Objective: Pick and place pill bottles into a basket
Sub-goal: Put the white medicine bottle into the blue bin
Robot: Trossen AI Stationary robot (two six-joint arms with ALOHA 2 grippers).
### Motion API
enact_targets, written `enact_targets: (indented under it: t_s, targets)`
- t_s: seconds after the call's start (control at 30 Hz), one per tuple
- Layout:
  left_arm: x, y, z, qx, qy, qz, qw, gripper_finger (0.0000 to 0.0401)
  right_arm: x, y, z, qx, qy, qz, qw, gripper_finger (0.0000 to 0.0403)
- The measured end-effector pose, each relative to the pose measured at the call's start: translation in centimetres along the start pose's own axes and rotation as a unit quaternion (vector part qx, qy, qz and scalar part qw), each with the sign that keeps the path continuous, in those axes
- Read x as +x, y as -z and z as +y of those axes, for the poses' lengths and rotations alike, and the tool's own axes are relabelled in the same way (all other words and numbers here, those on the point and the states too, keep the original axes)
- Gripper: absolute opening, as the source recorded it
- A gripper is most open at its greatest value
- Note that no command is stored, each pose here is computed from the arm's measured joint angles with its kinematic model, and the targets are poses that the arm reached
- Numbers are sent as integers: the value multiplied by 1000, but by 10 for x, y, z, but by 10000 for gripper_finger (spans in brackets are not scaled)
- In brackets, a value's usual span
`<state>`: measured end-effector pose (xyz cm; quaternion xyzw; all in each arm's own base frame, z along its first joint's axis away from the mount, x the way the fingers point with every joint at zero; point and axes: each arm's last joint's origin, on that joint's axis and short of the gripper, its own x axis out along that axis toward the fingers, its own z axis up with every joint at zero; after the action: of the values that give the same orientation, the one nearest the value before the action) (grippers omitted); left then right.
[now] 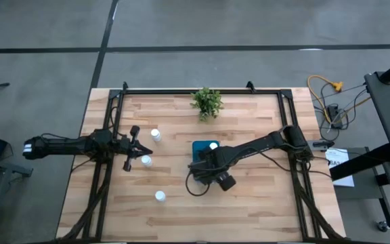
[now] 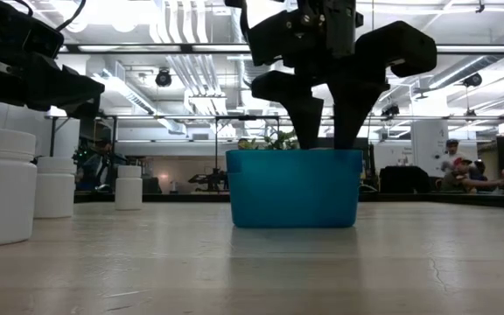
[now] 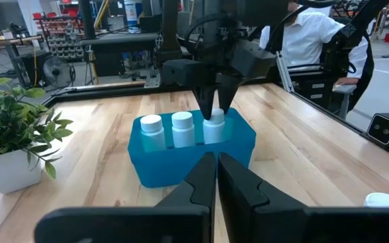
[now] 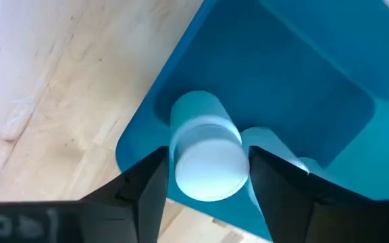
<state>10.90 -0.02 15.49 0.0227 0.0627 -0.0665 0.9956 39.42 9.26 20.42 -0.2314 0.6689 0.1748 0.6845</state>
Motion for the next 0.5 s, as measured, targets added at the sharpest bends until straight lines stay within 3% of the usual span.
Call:
enact_targets:
  t_s: [0.33, 0.5]
  targets:
    - [0, 0, 0, 0, 0, 0, 1000, 0, -1, 1, 0, 2, -1, 3, 1000, 185]
    - [0, 0, 0, 0, 0, 0, 1000, 0, -18, 1, -1, 5, 7, -17, 1000, 182]
